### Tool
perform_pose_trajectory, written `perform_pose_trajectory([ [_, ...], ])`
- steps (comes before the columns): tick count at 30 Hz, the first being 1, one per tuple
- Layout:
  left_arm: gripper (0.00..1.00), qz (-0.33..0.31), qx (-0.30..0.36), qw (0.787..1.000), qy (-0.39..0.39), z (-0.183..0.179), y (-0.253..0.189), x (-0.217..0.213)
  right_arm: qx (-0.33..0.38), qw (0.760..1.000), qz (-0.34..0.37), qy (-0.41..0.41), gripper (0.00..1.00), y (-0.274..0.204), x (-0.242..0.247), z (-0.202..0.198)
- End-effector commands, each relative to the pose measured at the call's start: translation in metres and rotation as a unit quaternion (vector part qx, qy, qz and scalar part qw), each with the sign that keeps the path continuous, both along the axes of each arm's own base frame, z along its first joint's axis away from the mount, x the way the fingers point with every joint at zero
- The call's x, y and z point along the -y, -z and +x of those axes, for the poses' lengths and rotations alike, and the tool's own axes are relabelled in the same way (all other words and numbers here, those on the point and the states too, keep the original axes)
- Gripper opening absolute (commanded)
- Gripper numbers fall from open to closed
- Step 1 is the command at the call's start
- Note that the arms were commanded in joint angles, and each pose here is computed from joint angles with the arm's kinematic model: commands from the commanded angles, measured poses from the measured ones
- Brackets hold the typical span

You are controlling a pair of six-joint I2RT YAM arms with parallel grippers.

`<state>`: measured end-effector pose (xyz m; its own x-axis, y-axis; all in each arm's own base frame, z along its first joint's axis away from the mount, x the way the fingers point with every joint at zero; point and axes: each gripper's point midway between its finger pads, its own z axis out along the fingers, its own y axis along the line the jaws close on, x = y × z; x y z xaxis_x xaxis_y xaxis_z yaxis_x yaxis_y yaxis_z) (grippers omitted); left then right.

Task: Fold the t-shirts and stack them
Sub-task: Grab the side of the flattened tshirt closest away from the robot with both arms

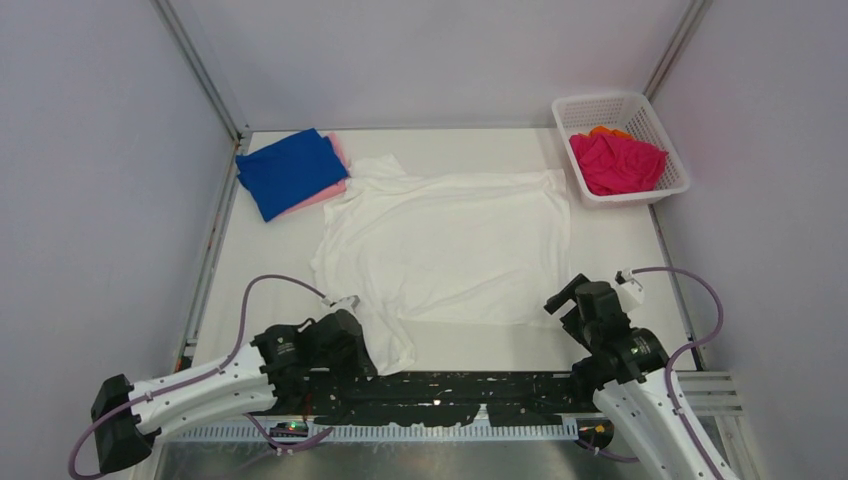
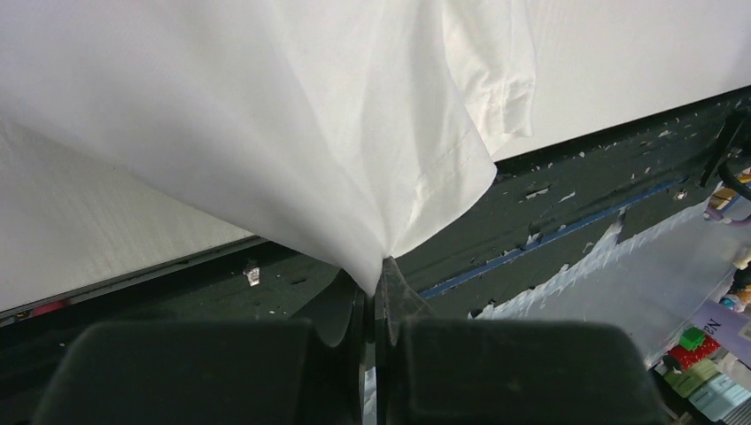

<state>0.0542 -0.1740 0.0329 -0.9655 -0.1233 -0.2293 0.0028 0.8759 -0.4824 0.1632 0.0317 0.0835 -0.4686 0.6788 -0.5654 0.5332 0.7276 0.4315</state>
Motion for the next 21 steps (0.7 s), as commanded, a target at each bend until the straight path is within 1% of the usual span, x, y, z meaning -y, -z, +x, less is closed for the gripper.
perform_pose_trajectory([
  [1, 0.00, -0.011, -0.015, 1.000, 0.019, -0.010, 0.001, 0.001, -0.062, 0.997, 0.044, 0.034, 0.99, 0.027, -0.006, -0.021],
  [4, 0.00, -0.013, -0.023, 0.999, 0.023, -0.013, 0.003, 0.001, -0.059, 0.996, 0.046, 0.039, 1.00, 0.030, -0.006, -0.019],
  [7, 0.00, -0.018, -0.029, 0.999, 0.027, -0.016, 0.001, 0.002, -0.051, 0.996, 0.049, 0.061, 1.00, 0.031, -0.003, -0.014],
  [8, 0.00, -0.016, -0.032, 0.999, 0.030, -0.018, 0.000, 0.000, -0.056, 0.995, 0.051, 0.064, 0.98, 0.035, -0.003, -0.015],
  [11, 0.00, -0.012, -0.036, 0.999, 0.029, -0.021, -0.003, -0.003, -0.064, 0.992, 0.081, 0.070, 0.96, 0.046, -0.013, -0.013],
  [13, 0.00, -0.015, -0.037, 0.999, 0.028, -0.021, -0.003, -0.004, -0.075, 0.990, 0.087, 0.078, 0.96, 0.057, -0.014, -0.015],
  [17, 0.00, -0.014, -0.038, 0.999, 0.025, -0.022, -0.003, -0.005, -0.062, 0.991, 0.060, 0.099, 0.94, 0.058, -0.001, -0.012],
  [21, 0.00, -0.010, -0.052, 0.998, 0.023, -0.027, -0.002, -0.009, -0.042, 0.992, 0.045, 0.113, 0.87, 0.058, 0.007, -0.005],
])
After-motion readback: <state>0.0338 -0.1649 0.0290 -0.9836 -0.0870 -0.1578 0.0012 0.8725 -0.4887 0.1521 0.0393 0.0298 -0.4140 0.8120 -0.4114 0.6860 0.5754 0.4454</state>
